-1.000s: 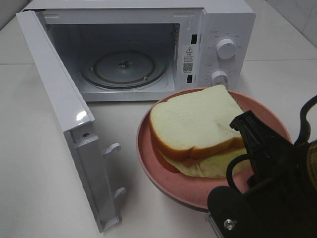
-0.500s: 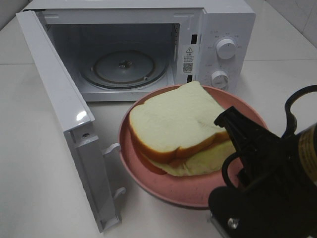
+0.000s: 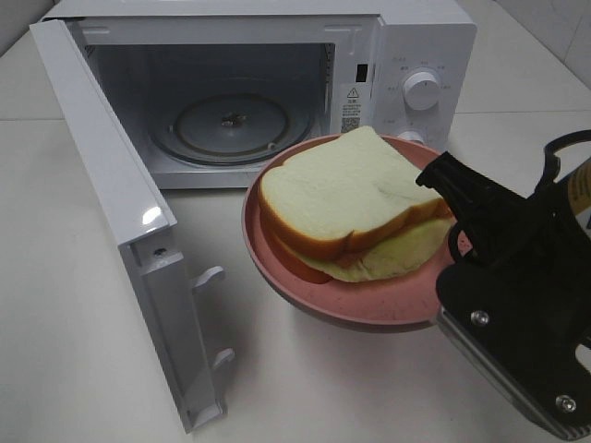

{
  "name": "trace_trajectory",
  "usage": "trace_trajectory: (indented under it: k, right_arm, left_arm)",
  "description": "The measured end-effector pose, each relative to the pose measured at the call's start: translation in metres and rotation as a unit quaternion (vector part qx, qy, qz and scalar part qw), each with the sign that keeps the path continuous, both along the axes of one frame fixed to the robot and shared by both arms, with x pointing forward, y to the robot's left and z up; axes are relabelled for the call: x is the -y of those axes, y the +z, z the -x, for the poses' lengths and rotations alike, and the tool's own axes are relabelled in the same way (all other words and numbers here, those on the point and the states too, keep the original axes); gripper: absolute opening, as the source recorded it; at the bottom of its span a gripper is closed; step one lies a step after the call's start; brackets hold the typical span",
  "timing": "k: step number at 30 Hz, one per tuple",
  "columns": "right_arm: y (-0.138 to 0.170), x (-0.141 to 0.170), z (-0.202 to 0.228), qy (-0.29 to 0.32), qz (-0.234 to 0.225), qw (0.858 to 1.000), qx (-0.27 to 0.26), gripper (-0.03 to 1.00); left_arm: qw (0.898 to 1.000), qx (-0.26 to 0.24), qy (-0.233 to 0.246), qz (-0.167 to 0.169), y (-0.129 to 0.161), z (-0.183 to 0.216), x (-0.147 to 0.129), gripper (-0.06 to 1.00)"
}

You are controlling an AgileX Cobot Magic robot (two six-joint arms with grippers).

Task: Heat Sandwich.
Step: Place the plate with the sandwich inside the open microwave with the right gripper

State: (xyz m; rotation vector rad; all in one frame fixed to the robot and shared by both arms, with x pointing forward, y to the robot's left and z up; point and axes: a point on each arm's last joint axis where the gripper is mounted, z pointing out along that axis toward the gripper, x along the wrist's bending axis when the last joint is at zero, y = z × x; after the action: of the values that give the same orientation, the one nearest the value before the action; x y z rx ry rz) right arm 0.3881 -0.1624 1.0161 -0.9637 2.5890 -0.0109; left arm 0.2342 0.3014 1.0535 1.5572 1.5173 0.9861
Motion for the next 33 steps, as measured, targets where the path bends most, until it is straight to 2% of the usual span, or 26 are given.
trace_trajectory:
  k: [16,22,33]
  right_arm:
    - [-0.005,0.000,-0.008,0.013,0.000,1.000,-0.003,0.05]
    - [-0.016,-0.009,-0.016,0.014,-0.002,1.000,-0.012,0.05]
    - [-0.016,-0.033,-0.039,0.014,-0.006,1.000,-0.014,0.05]
  left_arm:
    - [1.000,0.000,0.000,0.000,0.000,0.000,0.000,0.99]
    - [1.000,0.000,0.000,0.000,0.000,0.000,0.000,0.99]
    - [1.000,0.000,0.000,0.000,0.000,0.000,0.000,0.99]
